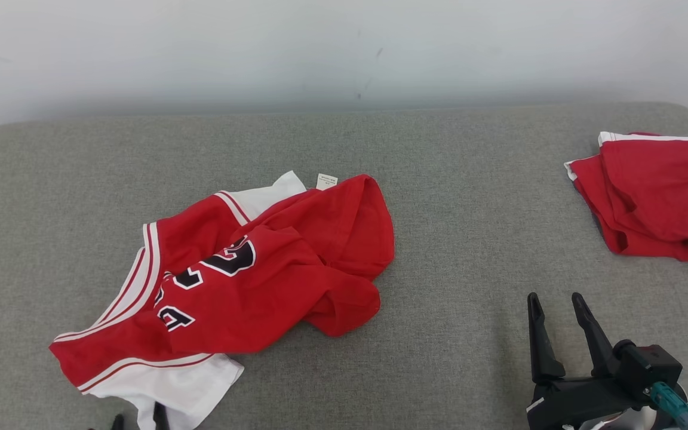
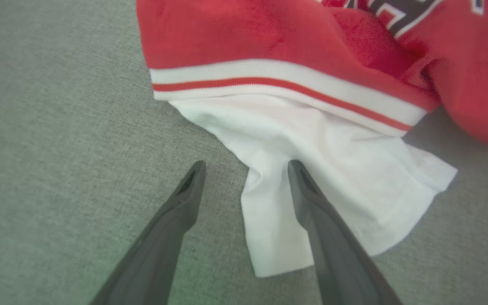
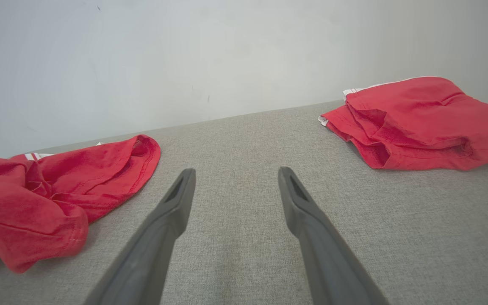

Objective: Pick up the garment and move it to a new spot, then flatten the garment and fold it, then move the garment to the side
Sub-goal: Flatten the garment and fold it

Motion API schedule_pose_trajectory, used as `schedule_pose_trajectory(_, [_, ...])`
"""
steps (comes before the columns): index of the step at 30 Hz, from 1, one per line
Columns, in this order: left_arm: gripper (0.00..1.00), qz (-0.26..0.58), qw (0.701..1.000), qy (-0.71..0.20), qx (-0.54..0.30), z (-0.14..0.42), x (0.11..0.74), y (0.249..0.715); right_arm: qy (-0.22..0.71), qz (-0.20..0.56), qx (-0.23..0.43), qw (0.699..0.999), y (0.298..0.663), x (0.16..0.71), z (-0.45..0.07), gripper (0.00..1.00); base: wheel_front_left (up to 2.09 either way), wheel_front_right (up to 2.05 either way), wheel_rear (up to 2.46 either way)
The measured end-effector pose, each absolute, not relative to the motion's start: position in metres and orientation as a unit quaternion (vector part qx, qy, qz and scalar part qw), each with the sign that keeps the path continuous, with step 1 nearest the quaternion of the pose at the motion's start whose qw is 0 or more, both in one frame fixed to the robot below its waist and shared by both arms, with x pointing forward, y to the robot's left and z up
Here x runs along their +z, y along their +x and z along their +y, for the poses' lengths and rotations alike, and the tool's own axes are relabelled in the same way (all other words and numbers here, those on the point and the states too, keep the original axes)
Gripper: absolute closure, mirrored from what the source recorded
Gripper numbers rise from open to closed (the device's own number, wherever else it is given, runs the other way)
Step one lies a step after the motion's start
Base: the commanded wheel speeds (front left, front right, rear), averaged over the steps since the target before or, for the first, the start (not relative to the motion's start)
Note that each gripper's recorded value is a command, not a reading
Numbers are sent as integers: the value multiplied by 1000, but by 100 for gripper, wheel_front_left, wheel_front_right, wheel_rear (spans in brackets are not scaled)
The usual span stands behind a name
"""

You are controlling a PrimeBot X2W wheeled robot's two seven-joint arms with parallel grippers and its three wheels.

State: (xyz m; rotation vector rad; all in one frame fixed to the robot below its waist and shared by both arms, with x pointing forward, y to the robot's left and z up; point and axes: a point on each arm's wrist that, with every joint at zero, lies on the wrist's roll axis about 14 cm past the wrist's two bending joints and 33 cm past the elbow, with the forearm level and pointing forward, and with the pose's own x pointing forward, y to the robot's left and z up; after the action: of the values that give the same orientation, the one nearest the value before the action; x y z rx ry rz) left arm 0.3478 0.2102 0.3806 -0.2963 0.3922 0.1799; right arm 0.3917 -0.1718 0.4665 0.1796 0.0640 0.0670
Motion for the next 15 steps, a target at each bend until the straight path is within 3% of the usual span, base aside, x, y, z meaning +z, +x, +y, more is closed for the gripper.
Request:
schedule_pose_trajectory(1, [0,199,963,-158,84,206,378,347,90,32,33,995,391,467,-172,0,0,0,0])
schedule_pose_trajectory(2, [16,207,960,-169,84,203,375,346,90,31,33,995,391,467,-172,0,0,0,0])
schedule_pose_trajectory(3, [53,214,958,-172,83,201,371,344,89,31,33,995,391,467,-172,0,0,0,0])
schedule_pose_trajectory(4, [98,222,958,-164,80,201,368,343,88,30,33,995,391,468,-172,0,0,0,0])
schedule_pose_trajectory(15, [100,221,956,-141,129,240,373,328,89,36,52,994,394,465,-159,0,0,0,0])
